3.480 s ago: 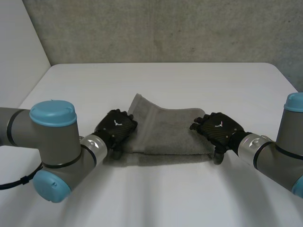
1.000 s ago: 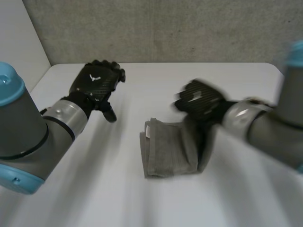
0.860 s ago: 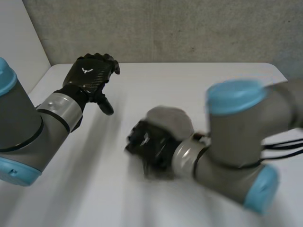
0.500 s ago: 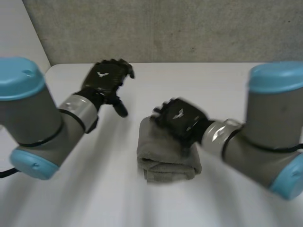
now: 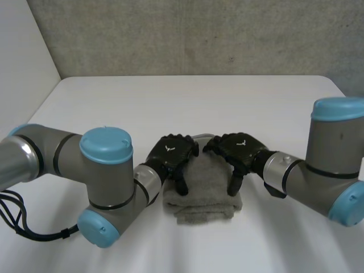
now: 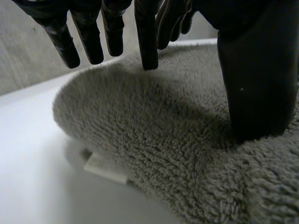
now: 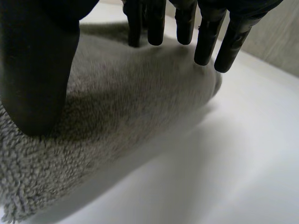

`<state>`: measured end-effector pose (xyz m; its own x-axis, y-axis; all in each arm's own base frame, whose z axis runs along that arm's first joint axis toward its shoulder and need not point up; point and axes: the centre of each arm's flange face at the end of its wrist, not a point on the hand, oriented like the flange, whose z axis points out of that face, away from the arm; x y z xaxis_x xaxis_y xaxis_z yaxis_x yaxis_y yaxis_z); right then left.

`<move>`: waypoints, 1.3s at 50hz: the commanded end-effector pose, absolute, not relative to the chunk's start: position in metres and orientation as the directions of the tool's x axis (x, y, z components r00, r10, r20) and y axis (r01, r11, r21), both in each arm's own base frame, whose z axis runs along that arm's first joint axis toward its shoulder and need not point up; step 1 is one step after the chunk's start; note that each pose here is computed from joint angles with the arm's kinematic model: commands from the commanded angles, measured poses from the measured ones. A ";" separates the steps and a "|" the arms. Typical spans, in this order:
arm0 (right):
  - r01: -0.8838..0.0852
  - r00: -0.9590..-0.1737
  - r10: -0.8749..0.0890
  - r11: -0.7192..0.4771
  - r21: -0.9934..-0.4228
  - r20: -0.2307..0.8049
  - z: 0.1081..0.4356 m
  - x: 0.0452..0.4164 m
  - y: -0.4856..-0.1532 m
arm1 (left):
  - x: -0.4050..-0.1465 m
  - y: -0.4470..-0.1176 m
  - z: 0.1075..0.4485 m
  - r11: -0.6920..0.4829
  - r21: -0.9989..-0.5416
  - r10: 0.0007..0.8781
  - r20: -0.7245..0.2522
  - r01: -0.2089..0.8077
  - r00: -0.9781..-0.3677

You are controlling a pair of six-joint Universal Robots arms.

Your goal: Fold the towel.

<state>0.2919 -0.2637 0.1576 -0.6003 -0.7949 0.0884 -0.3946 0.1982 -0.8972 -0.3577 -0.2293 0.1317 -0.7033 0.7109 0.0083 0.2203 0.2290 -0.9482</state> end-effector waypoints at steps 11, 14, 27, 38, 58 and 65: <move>-0.371 -0.639 -0.759 0.164 -0.914 0.123 0.171 0.295 -0.266 | -0.350 -0.226 0.143 0.230 -0.952 0.701 0.016 0.204 -0.713; -0.312 -0.663 -0.738 0.119 -0.943 0.126 0.203 0.294 -0.263 | -0.349 -0.228 0.162 0.196 -0.965 0.697 0.013 0.174 -0.717; -0.149 -0.903 -0.391 -0.110 -0.983 0.180 0.332 0.242 -0.274 | -0.299 -0.241 0.294 0.067 -0.998 0.587 0.055 -0.019 -0.808; -0.176 -0.935 -0.305 -0.035 -0.984 0.178 0.335 0.226 -0.279 | -0.270 -0.253 0.326 0.133 -0.981 0.501 0.192 -0.144 -0.844; -0.195 -0.934 -0.311 0.032 -0.980 0.176 0.324 0.227 -0.285 | -0.265 -0.253 0.322 0.137 -0.980 0.451 0.192 -0.145 -0.872; -0.191 -0.930 -0.323 0.016 -0.981 0.176 0.320 0.229 -0.283 | -0.259 -0.253 0.323 0.112 -0.983 0.363 0.176 -0.144 -0.915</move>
